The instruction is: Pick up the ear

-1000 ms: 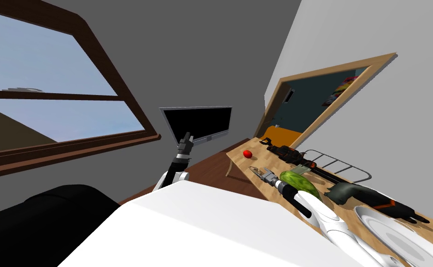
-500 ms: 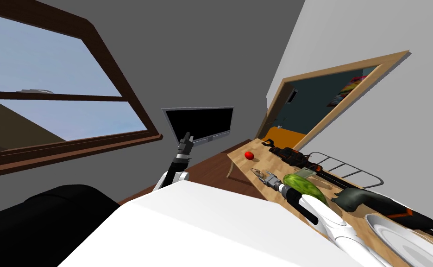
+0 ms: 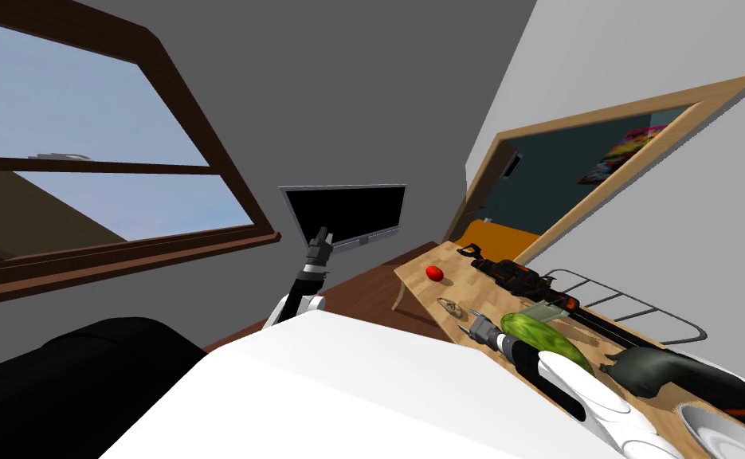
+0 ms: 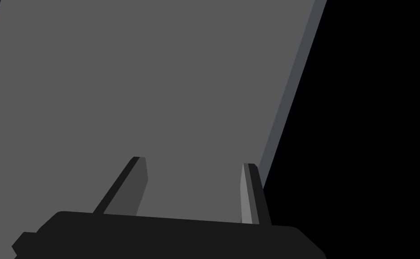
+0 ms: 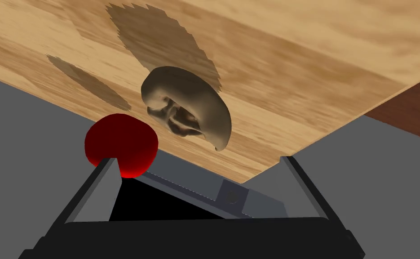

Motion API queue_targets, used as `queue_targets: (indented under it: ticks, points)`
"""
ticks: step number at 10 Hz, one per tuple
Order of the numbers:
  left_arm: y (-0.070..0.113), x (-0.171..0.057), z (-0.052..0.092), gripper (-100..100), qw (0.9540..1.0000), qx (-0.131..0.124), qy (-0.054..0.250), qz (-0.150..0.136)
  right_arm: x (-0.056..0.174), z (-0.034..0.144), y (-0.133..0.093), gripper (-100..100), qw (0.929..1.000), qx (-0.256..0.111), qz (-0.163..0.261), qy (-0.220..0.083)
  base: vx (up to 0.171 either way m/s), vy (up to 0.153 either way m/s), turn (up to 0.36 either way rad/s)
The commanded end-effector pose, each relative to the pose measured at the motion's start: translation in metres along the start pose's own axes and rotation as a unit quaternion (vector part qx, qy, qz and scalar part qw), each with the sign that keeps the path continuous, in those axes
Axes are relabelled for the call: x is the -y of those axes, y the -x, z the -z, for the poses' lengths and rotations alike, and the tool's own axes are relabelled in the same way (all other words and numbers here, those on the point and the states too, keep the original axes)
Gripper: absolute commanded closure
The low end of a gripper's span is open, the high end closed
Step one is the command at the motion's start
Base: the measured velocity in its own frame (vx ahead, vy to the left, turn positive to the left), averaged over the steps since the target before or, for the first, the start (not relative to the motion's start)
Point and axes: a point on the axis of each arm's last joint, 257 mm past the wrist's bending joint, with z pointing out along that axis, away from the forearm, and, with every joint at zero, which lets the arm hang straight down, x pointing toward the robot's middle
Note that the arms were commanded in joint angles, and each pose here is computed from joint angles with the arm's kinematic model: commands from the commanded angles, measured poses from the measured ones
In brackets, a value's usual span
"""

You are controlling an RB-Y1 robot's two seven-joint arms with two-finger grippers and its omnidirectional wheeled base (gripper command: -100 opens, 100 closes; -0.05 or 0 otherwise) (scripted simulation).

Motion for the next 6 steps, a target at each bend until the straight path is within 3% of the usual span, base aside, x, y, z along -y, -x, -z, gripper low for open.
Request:
queue_targets:
  ticks: [1, 2, 5, 6]
  points:
    - [0.000, 0.000, 0.000, 0, 1.0000, 0.000, 0.000, 0.000, -0.006, 0.010, -0.020, -100, 0.9993, -0.025, 0.024, 0.013, 0.091, 0.015, 0.047]
    - [0.000, 0.000, 0.000, 0, 1.0000, 0.000, 0.000, 0.000, -0.010, 0.019, -0.038, -100, 0.9976, -0.046, 0.044, 0.024, 0.105, 0.016, 0.039]
    - [0.000, 0.000, 0.000, 0, 1.0000, 0.000, 0.000, 0.000, -0.014, 0.034, -0.066, -100, 0.9922, -0.080, 0.084, 0.044, 0.093, 0.022, 0.025]
    - [0.000, 0.000, 0.000, 0, 1.0000, 0.000, 0.000, 0.000, -0.014, 0.034, -0.066, -100, 0.9922, -0.080, 0.084, 0.044, 0.081, 0.011, 0.005]
